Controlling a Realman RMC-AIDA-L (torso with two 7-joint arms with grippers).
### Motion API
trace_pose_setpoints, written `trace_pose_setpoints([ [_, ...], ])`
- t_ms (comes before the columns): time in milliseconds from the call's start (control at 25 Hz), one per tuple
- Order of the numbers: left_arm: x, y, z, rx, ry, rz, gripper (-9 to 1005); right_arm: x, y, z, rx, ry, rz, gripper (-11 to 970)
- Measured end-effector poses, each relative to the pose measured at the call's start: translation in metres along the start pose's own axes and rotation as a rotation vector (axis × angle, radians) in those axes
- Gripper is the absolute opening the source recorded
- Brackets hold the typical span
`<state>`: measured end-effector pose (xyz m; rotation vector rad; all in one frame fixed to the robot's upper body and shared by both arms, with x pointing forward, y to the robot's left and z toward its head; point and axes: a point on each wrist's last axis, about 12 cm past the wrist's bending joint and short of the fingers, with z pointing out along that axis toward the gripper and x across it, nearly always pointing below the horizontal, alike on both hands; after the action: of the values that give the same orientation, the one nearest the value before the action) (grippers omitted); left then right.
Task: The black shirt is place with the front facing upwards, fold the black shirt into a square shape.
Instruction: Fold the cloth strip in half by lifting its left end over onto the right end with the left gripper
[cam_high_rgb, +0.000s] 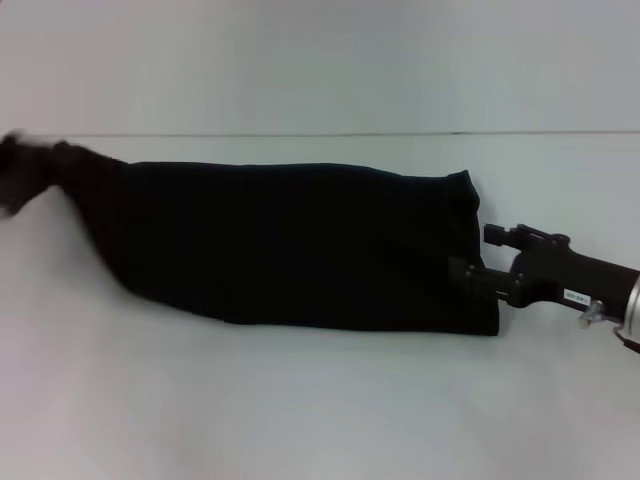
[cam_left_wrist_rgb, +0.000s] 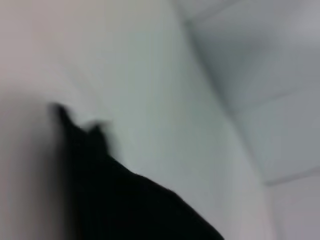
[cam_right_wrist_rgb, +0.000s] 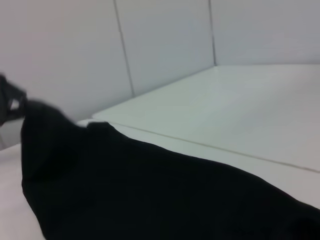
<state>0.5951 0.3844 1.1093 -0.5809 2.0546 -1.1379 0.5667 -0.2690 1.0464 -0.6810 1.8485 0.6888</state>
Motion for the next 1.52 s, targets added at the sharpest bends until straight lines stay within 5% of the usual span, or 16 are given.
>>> trace_pose_setpoints([
  [120, 0.006, -0.04, 0.041, 0.106, 0.052, 0.065, 44, 0.006, -0.002, -0.006, 0.025, -0.001, 0.019, 841],
  [320, 0.043, -0.121, 0.115, 0.26, 0.198, 0.213, 44, 0.015, -0.005, -0.019, 0.069, -0.014, 0.057, 841],
  [440, 0.079, -0.154, 0.147, 0.297, 0.285, 0.298, 44, 0.02, -0.007, -0.026, 0.09, -0.012, 0.071, 841],
  [520, 0.105, -0.164, 0.162, 0.293, 0.344, 0.341, 44, 0.023, -0.007, -0.029, 0.096, -0.009, 0.077, 841],
  [720, 0.175, -0.151, 0.183, 0.262, 0.479, 0.348, 44, 0.028, -0.007, -0.032, 0.105, -0.003, 0.088, 841],
  [840, 0.192, -0.134, 0.183, 0.228, 0.491, 0.343, 45, 0.029, -0.007, -0.032, 0.108, 0.001, 0.091, 841],
  [1080, 0.2, -0.12, 0.175, 0.235, 0.507, 0.314, 45, 0.03, -0.01, -0.031, 0.148, 0.003, 0.102, 841],
  [1520, 0.197, -0.13, 0.169, 0.322, 0.533, 0.314, 45, 0.006, -0.013, 0.006, 0.155, 0.008, 0.071, 840],
])
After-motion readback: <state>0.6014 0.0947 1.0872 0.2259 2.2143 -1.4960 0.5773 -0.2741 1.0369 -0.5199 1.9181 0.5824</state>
